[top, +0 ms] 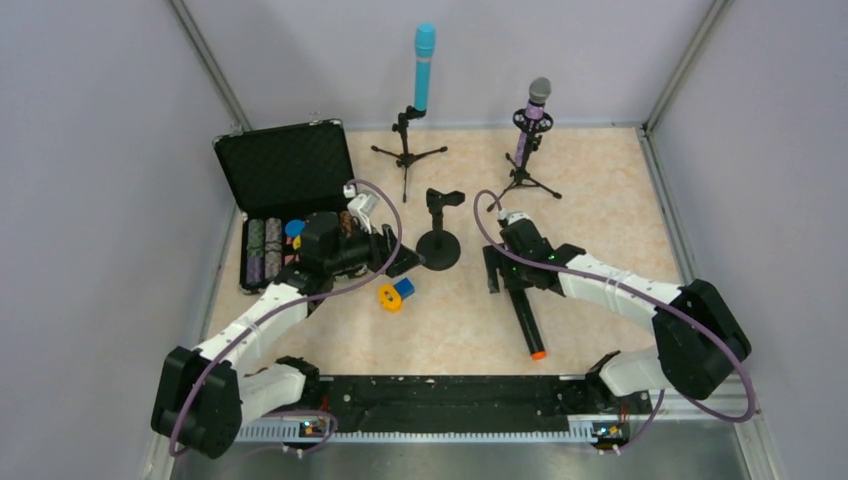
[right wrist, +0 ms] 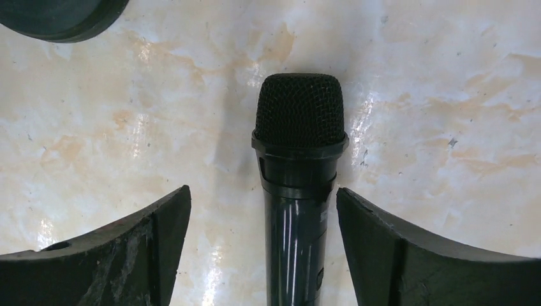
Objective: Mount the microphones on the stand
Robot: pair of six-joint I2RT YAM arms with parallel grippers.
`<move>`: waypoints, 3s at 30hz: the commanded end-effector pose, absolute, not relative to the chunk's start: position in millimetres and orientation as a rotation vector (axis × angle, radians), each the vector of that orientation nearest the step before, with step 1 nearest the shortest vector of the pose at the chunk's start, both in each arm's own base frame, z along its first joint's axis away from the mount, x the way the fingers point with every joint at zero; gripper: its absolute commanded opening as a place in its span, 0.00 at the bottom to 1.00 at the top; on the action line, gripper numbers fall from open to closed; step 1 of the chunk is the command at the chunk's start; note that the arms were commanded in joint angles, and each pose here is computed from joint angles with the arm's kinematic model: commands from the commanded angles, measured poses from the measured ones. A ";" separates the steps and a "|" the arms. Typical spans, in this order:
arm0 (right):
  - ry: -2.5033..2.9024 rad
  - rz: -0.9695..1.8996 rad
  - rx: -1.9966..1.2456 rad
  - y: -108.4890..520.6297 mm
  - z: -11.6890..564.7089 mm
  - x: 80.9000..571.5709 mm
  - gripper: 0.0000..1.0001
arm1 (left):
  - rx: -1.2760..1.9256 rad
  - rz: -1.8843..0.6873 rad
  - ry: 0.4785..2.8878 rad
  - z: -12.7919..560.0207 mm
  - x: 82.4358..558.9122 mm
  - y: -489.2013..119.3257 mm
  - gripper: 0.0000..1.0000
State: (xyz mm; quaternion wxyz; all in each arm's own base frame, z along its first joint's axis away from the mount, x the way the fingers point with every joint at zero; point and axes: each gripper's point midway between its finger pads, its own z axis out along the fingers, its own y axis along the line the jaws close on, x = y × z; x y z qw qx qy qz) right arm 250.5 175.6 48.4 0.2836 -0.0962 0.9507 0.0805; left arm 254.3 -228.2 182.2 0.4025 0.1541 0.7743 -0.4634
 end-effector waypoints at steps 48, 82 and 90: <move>2.509 0.369 -0.485 195.0 44.7 243.1 0.00 | 0.290 -1.180 1.830 218.4 288.8 -240.8 0.85; 1.505 0.708 -0.635 242.7 273.7 260.4 0.00 | 0.613 -0.824 1.415 265.3 304.5 -225.7 0.88; 1.425 0.720 -0.533 241.8 309.8 270.8 0.00 | 0.686 -0.815 1.386 278.3 305.2 -231.4 0.87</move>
